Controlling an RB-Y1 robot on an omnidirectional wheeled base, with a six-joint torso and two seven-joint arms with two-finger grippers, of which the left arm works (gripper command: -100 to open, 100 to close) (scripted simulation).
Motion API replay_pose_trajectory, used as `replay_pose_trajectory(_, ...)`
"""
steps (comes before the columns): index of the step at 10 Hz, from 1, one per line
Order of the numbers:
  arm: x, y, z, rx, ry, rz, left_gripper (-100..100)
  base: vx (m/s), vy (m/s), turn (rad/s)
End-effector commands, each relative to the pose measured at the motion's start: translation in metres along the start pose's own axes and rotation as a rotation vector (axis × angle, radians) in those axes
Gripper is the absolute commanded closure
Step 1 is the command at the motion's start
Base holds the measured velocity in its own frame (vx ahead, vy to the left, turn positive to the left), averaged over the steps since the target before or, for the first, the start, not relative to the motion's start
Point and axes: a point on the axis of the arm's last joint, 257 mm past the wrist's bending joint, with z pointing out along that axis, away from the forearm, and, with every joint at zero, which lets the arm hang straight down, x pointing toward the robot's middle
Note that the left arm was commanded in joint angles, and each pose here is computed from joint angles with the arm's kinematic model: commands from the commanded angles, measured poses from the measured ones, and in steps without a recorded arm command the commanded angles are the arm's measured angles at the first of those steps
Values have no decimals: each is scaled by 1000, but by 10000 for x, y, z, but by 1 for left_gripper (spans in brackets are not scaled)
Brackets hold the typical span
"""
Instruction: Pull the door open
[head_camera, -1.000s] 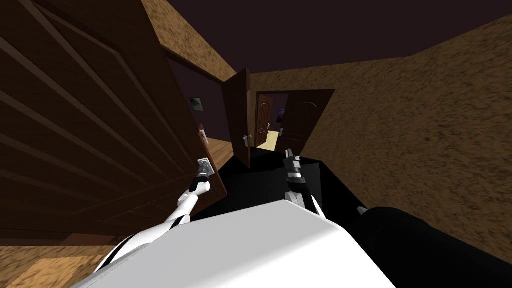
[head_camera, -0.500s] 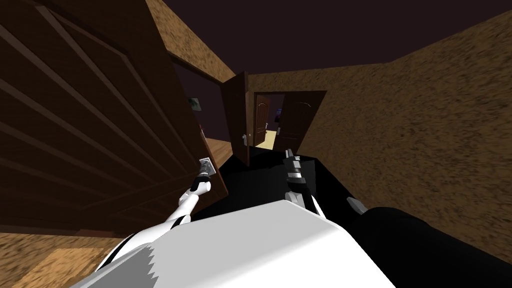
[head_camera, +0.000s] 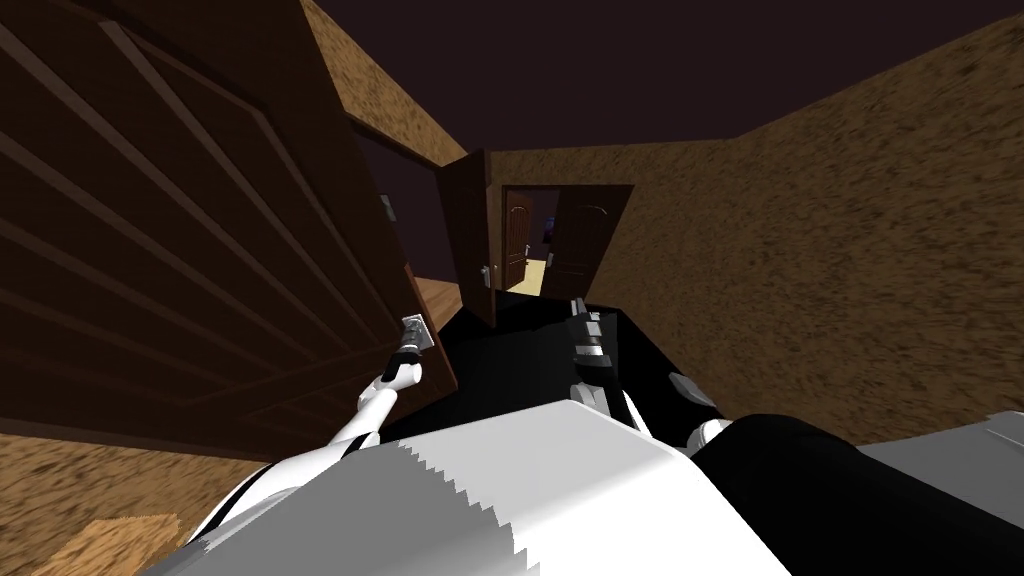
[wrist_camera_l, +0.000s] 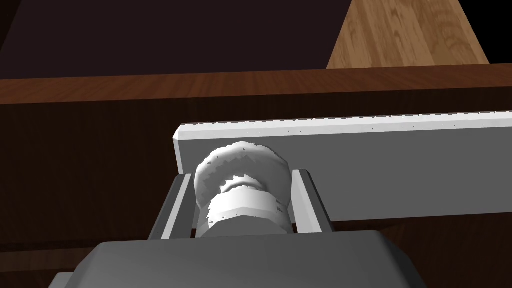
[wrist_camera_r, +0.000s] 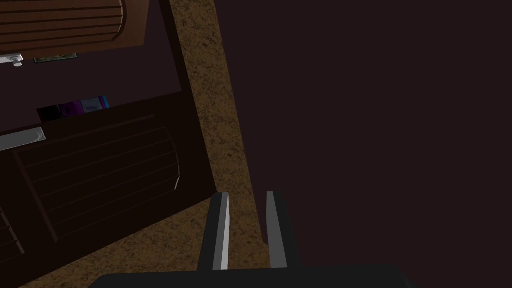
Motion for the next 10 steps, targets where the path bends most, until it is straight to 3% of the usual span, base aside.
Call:
replay_pose_trajectory(1,36,2,-6,0,14,0,100,-207,78,-120)
replay_pose_trajectory(10,242,18,-23,-3,73,-1,100,-151,50,-71)
